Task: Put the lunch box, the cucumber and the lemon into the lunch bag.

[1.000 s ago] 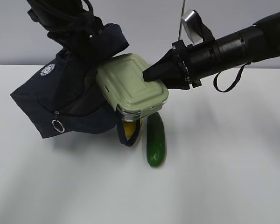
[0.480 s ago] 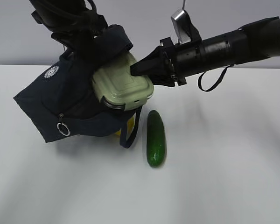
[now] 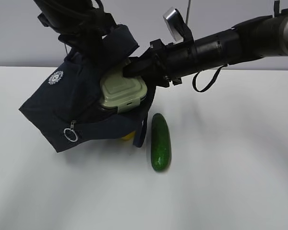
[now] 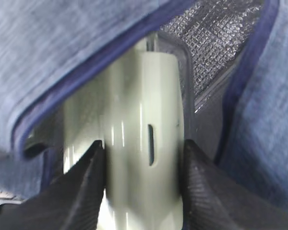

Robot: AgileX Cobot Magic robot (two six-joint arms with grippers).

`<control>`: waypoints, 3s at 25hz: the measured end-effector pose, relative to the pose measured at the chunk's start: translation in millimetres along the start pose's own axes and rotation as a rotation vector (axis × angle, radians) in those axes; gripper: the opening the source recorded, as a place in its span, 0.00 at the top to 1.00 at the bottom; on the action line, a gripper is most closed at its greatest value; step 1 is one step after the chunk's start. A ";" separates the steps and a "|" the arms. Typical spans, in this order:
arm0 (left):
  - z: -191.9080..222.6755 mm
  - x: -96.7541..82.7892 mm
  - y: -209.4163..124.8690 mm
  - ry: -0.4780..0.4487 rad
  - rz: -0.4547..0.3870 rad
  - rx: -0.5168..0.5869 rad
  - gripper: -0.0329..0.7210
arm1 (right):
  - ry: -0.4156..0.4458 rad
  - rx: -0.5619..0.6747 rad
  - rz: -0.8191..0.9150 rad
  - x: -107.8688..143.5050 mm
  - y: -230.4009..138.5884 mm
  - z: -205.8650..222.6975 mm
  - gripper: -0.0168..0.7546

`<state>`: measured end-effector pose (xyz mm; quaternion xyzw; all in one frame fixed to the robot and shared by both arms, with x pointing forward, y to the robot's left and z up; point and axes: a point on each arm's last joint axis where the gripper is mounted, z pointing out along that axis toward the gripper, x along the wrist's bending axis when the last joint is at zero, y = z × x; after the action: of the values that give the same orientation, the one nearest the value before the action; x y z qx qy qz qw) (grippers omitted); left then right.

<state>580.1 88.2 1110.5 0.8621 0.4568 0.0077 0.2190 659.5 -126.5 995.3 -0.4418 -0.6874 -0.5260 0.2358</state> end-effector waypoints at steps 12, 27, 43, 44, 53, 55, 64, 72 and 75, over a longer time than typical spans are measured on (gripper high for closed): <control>10.6 -1.7 1.6 -0.046 -0.019 0.016 0.95 | -0.058 -0.028 -0.060 7.9 -2.2 26.1 0.53; 30.3 1.6 2.7 -0.061 -0.035 0.058 0.95 | -0.050 0.024 0.028 -27.8 -25.3 60.8 0.53; 46.0 5.1 3.0 -0.062 -0.044 0.091 0.95 | -0.087 0.052 -0.020 -30.8 -27.8 61.1 0.53; 46.0 5.1 3.0 -0.062 -0.042 0.090 0.95 | -0.087 0.051 -0.018 -30.8 -27.8 61.1 0.53; 46.1 7.8 2.6 -0.033 -0.031 0.094 0.95 | -0.055 0.052 -0.013 -26.9 -26.3 61.1 0.45; 45.3 11.9 2.3 -0.026 -0.037 0.095 0.95 | -0.035 0.059 -0.009 -25.0 -26.9 61.1 0.44; 39.0 39.8 1.7 -0.008 -0.102 0.076 0.95 | 0.060 0.089 -0.010 -17.2 -24.6 54.9 0.44; 34.4 58.4 0.0 0.007 -0.135 0.067 0.95 | 0.101 0.048 -0.037 -11.3 0.9 33.4 0.44; 32.4 66.1 -1.0 0.013 -0.149 0.063 0.95 | 0.087 0.020 -0.021 -16.7 7.3 20.3 0.44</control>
<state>624.7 129.0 1068.5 0.8322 0.5211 -0.0172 0.1889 677.0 -113.2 979.0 -0.4088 -0.6864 -0.5403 0.2641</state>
